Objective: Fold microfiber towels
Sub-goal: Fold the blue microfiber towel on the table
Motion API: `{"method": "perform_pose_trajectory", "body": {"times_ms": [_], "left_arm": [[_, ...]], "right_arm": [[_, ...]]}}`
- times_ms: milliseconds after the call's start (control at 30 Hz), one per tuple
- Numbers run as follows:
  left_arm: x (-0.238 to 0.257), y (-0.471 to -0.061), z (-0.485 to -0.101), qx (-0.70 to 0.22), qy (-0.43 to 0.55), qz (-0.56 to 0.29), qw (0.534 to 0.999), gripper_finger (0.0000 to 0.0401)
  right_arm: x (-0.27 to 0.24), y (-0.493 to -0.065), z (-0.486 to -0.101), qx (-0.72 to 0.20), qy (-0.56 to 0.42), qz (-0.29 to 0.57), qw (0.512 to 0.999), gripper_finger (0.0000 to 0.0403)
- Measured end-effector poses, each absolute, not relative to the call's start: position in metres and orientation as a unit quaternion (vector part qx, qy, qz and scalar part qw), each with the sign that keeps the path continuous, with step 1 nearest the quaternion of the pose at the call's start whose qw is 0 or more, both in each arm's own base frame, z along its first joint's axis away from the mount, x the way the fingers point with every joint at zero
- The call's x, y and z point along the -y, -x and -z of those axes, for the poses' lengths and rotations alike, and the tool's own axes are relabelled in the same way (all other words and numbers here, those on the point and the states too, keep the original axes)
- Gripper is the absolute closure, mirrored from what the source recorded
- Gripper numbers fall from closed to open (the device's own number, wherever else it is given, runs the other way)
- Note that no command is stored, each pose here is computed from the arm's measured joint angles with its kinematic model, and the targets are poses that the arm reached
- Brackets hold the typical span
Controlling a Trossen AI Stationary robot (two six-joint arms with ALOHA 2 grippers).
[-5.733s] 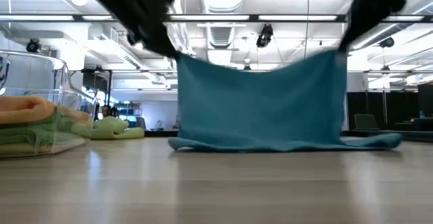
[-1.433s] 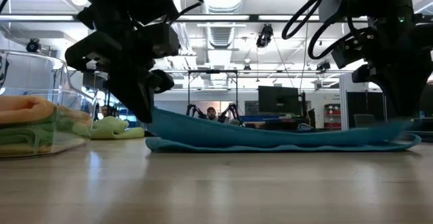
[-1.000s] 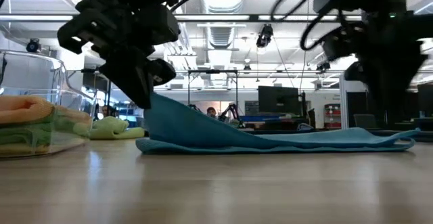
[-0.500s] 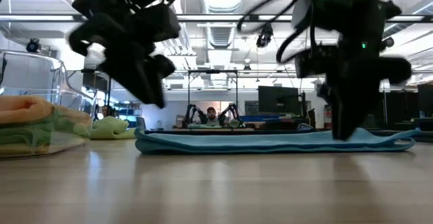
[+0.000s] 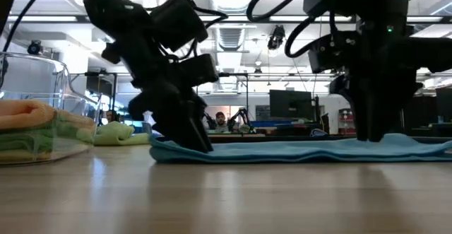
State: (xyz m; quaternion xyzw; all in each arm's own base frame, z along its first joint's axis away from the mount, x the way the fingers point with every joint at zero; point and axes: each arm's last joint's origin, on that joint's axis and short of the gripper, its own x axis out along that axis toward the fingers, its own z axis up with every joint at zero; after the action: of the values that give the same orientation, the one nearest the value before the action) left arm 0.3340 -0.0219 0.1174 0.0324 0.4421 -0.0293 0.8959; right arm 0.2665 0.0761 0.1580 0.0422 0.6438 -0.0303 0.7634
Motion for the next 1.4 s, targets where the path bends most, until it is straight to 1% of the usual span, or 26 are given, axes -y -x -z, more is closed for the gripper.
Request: {"method": "perform_pose_trajectory", "body": {"times_ms": [100, 233, 333, 467, 633, 733, 800, 933, 1067, 1133, 1200, 1300, 1400], "left_arm": [[0.017, -0.334, -0.106, -0.459, -0.025, 0.022, 0.888, 0.0237], [0.017, -0.334, -0.105, -0.462, -0.030, 0.028, 0.886, 0.0237], [0.016, -0.333, -0.106, -0.466, -0.027, 0.026, 0.884, 0.0237], [0.011, -0.330, -0.104, -0.478, -0.014, 0.015, 0.878, 0.0237], [0.004, -0.328, -0.102, -0.489, 0.003, -0.001, 0.872, 0.0237], [0.003, -0.328, -0.102, -0.489, 0.004, -0.003, 0.872, 0.0237], [0.002, -0.328, -0.102, -0.490, 0.004, -0.003, 0.872, 0.0237], [0.002, -0.328, -0.103, -0.489, 0.004, -0.004, 0.872, 0.0237], [0.002, -0.328, -0.103, -0.490, 0.006, -0.004, 0.872, 0.0237], [0.002, -0.328, -0.103, -0.489, 0.006, -0.004, 0.872, 0.0237], [0.002, -0.328, -0.103, -0.490, 0.006, -0.004, 0.872, 0.0237], [0.002, -0.328, -0.103, -0.489, 0.006, -0.004, 0.872, 0.0237], [0.002, -0.328, -0.103, -0.489, 0.007, -0.003, 0.872, 0.0237]], "right_arm": [[-0.080, -0.264, -0.161, -0.642, -0.041, 0.021, 0.766, 0.0248], [-0.075, -0.260, -0.159, -0.627, -0.004, 0.088, 0.774, 0.0251], [-0.075, -0.258, -0.151, -0.635, -0.007, 0.102, 0.766, 0.0255], [-0.088, -0.255, -0.139, -0.665, -0.035, 0.050, 0.744, 0.0260], [-0.111, -0.250, -0.142, -0.675, -0.075, -0.038, 0.733, 0.0268], [-0.117, -0.243, -0.150, -0.675, -0.081, -0.047, 0.731, 0.0273], [-0.116, -0.240, -0.156, -0.665, -0.074, -0.022, 0.743, 0.0276], [-0.108, -0.233, -0.163, -0.630, -0.054, 0.061, 0.772, 0.0282], [-0.104, -0.226, -0.154, -0.634, -0.061, 0.095, 0.765, 0.0288], [-0.108, -0.227, -0.149, -0.645, -0.083, 0.075, 0.756, 0.0291], [-0.117, -0.231, -0.144, -0.650, -0.115, 0.030, 0.750, 0.0292], [-0.131, -0.240, -0.147, -0.624, -0.149, -0.047, 0.766, 0.0292], [-0.135, -0.244, -0.154, -0.601, -0.138, -0.073, 0.784, 0.0293]]}}
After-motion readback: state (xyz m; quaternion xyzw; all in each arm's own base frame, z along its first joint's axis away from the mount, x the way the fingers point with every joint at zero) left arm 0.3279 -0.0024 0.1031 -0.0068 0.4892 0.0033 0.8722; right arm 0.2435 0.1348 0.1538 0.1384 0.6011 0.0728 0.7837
